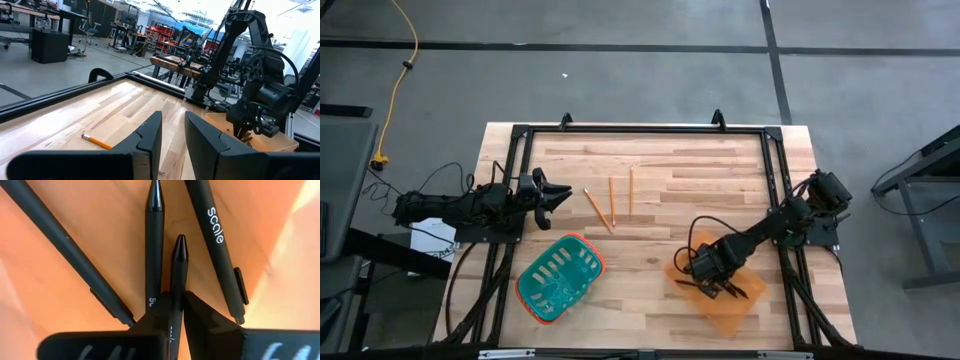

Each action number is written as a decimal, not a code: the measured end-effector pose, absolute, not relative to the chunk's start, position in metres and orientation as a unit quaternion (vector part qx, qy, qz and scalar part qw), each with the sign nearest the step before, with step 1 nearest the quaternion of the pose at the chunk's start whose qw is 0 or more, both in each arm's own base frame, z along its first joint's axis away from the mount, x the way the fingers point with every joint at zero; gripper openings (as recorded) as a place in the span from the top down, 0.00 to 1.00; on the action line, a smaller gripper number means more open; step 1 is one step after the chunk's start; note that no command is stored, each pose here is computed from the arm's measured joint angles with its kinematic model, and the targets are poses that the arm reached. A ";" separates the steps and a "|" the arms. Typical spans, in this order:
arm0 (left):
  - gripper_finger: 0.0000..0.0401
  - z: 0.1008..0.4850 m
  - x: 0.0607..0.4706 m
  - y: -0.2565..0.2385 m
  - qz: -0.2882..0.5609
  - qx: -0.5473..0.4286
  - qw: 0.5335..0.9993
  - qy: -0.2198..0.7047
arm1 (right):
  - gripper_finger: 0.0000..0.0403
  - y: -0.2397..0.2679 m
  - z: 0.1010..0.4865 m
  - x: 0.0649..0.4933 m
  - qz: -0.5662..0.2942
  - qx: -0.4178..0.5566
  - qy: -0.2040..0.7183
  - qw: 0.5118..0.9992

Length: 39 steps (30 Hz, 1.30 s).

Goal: Sort pens & pencils
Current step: Put the black pen into the orange bin, then put the left yellow pencil into the blue bin

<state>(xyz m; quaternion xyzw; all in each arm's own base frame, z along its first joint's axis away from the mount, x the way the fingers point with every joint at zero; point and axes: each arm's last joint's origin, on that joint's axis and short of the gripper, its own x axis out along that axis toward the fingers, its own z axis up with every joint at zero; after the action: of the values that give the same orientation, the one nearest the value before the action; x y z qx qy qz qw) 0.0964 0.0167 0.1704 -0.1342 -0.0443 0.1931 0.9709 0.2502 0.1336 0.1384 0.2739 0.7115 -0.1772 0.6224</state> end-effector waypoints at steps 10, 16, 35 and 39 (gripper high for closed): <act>0.82 0.170 0.096 0.017 0.193 -0.134 0.971 -0.044 | 0.79 0.132 0.139 0.251 -0.185 0.271 0.708 0.625; 0.82 0.170 0.096 0.017 0.193 -0.134 0.971 -0.044 | 0.76 0.127 0.156 0.258 -0.198 0.256 0.722 0.612; 0.82 0.170 0.096 0.017 0.193 -0.134 0.971 -0.045 | 0.76 0.084 0.233 0.285 -0.108 0.151 0.546 0.817; 0.82 0.170 0.096 0.017 0.193 -0.134 0.971 -0.044 | 0.76 0.075 0.251 0.289 -0.079 0.118 0.489 0.861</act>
<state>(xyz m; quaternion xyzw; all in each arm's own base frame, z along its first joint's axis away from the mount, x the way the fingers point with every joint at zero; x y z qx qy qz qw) 0.0964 0.0167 0.1703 -0.1344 -0.0442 0.1930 0.9709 0.2888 0.0747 0.2509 0.1185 0.4885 -0.0786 0.8609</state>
